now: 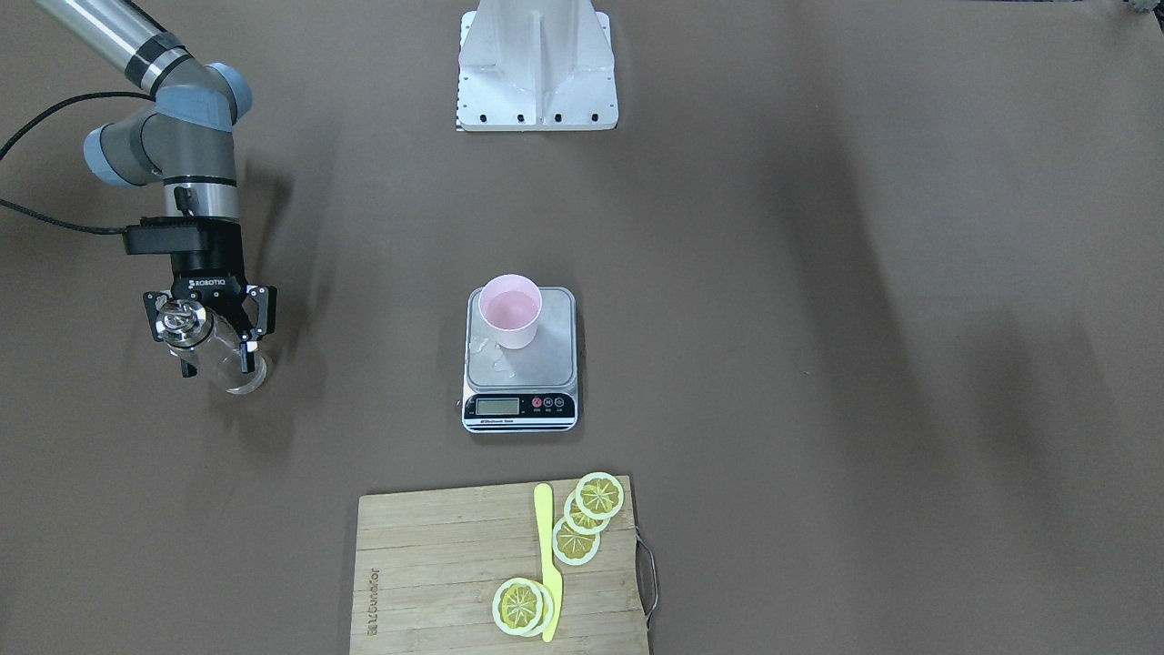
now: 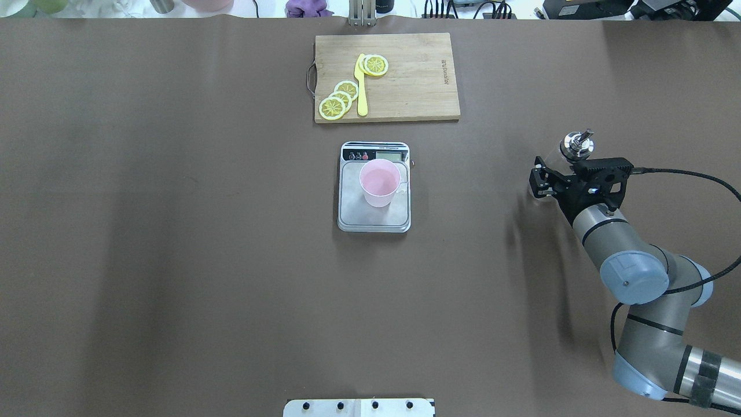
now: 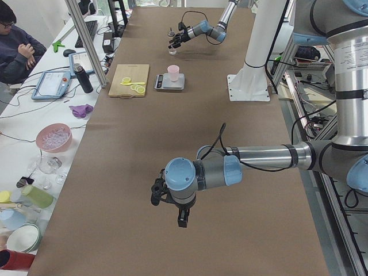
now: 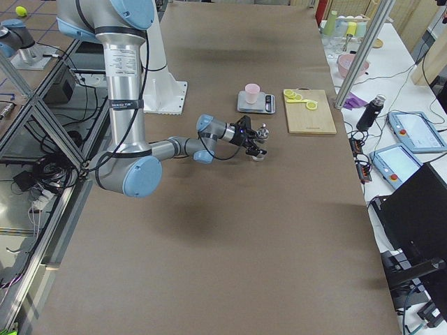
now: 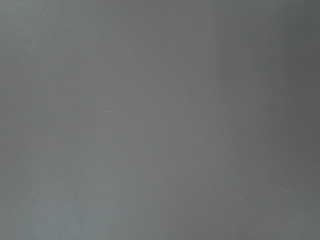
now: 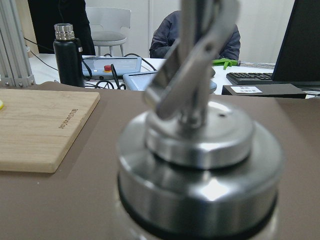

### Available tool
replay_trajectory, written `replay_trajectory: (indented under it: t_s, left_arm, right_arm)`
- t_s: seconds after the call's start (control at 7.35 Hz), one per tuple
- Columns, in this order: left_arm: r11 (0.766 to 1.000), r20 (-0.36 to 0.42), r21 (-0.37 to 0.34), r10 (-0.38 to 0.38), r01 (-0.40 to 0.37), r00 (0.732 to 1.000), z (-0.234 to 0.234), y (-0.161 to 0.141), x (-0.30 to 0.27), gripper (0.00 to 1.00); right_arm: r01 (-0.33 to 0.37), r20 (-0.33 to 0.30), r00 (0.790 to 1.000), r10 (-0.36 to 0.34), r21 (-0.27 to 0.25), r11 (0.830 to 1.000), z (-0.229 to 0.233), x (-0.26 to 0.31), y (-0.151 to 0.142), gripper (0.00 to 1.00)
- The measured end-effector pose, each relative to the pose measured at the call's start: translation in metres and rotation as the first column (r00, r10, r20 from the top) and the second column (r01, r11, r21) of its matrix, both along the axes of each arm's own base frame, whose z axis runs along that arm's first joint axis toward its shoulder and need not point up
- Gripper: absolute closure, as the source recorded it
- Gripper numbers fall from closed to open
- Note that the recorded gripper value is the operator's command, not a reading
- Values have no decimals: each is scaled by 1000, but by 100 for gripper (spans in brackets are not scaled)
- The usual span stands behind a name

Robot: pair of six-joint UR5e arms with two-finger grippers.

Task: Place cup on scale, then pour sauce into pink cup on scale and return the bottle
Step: 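Hold the upright bottle still beside the table edge with the right gripper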

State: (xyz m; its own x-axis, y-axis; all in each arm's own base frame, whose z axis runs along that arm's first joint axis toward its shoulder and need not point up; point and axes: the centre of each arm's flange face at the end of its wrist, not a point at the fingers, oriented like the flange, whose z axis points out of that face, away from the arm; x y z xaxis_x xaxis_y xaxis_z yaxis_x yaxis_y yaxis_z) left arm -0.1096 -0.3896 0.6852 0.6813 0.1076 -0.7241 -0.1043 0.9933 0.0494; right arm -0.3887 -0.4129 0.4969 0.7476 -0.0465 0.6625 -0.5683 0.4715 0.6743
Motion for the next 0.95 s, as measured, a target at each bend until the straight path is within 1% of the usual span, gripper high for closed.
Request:
replay_trajectory:
  t_s: [0.95]
  left_arm:
    - [1000,0,0,0,0,1000,0,0,0,2]
  right_arm:
    - [1,0,1000,-1,-7,1000,4,-2,1,100]
